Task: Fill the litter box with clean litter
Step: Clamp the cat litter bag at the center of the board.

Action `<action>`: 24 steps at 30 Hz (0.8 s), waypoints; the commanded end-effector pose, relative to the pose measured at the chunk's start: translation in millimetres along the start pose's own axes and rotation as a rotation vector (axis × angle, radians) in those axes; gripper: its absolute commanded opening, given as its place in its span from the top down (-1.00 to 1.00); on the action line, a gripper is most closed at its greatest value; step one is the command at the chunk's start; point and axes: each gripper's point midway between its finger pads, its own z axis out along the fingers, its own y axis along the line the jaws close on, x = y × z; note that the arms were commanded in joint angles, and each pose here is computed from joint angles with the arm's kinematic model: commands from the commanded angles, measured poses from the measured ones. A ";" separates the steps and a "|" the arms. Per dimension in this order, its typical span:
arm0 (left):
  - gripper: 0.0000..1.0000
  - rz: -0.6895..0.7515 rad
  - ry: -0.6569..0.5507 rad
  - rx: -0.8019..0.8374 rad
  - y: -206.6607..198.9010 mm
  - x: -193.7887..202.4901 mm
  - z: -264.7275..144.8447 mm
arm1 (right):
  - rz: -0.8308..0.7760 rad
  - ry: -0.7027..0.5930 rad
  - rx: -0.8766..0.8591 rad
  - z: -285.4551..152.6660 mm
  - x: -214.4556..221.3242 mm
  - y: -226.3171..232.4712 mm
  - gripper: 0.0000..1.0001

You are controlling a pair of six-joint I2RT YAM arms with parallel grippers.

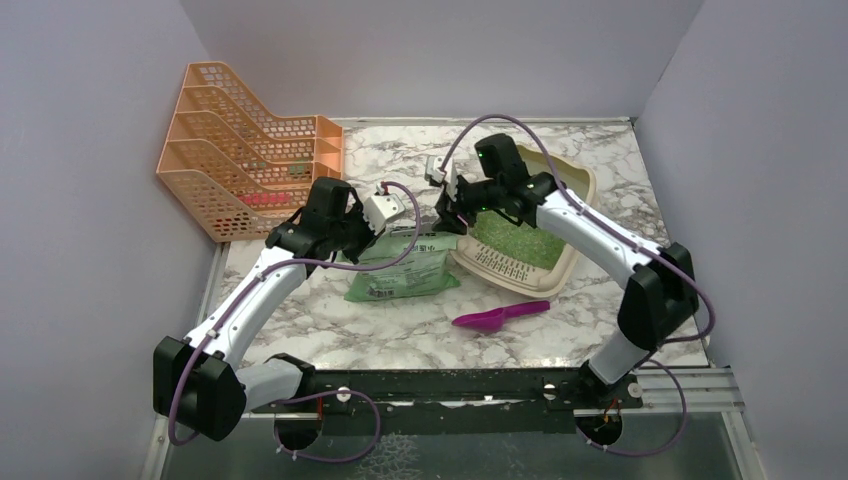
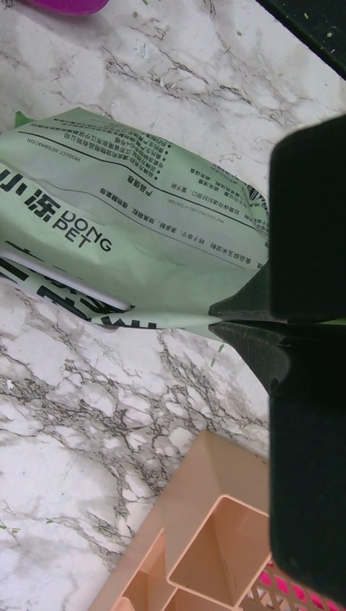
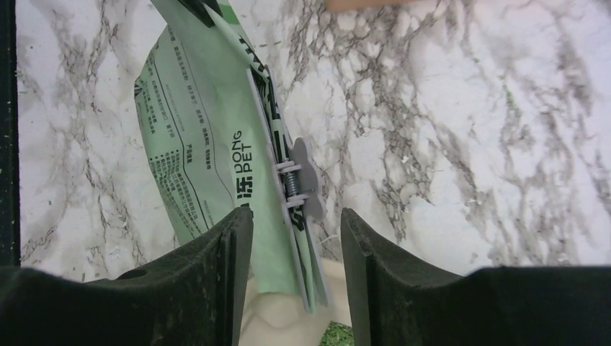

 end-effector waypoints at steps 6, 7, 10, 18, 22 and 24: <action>1.00 0.033 -0.092 0.009 2.4 -29.4 -7.3 | -0.055 -0.188 0.048 -22.8 -39.1 6.6 -0.13; 1.00 0.033 -0.092 0.010 2.3 -29.6 -7.1 | -0.056 -0.198 0.033 -20.5 -40.2 7.6 -0.16; 1.00 0.030 -0.093 0.014 1.5 -29.7 -7.2 | -0.061 -0.217 -0.011 -12.1 -40.5 10.0 -0.18; 1.00 0.024 -0.095 0.022 -0.7 -29.8 -7.6 | 0.000 -0.158 -0.107 2.5 -28.5 14.3 -0.10; 1.00 0.017 -0.086 0.025 -1.1 -27.2 -6.1 | 0.000 -0.154 -0.131 2.9 -24.4 20.2 0.08; 1.00 0.012 -0.085 0.024 -1.3 -26.8 -6.0 | -0.003 -0.157 -0.127 1.3 -26.2 20.1 0.08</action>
